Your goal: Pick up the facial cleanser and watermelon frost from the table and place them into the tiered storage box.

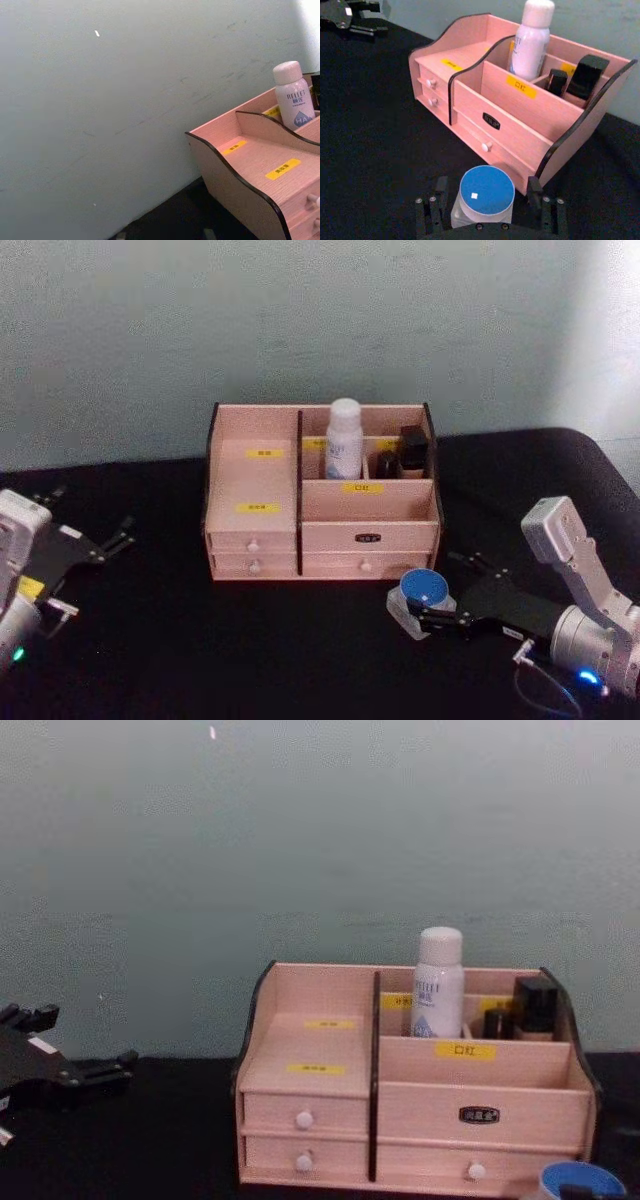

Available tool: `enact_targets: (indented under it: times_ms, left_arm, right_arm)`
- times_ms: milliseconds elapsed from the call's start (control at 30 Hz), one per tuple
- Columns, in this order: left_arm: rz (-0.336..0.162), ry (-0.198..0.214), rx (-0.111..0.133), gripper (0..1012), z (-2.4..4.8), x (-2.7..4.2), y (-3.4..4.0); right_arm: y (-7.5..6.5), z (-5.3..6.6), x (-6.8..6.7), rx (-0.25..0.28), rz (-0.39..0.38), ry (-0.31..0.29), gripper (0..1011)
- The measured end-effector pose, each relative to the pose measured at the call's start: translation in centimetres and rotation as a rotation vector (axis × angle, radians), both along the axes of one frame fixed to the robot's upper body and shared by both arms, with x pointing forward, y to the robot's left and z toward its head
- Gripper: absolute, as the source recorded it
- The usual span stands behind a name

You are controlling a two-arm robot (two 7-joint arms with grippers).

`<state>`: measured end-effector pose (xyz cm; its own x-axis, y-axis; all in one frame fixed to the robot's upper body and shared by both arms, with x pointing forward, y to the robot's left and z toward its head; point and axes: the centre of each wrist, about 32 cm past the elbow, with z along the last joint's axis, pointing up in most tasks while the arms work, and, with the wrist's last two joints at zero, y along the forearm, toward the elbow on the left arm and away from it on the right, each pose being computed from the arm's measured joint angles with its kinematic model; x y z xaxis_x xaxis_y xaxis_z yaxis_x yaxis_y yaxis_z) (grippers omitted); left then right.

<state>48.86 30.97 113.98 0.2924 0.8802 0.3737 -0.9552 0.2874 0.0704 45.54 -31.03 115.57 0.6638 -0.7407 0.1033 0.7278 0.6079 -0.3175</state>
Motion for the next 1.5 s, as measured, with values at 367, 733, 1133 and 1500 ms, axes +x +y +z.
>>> enact_targets:
  times_ms: [367,733,1133,1500]
  left_arm:
    - [0.0,0.0,0.0,1001,0.0,0.0,0.0]
    - [0.0,0.0,0.0,1001,0.0,0.0,0.0]
    - [0.0,0.0,0.0,1001,0.0,0.0,0.0]
    - [0.0,0.0,0.0,1001,0.0,0.0,0.0]
  right_arm:
    - [0.1,-0.4,0.6,0.0,-0.003,0.037,1000]
    - [0.4,-0.6,1.0,-0.003,-0.004,0.05,1000]
    - [0.4,-0.6,1.4,-0.009,-0.009,0.053,1000]
    - [0.5,-0.7,1.6,-0.015,-0.009,0.064,1000]
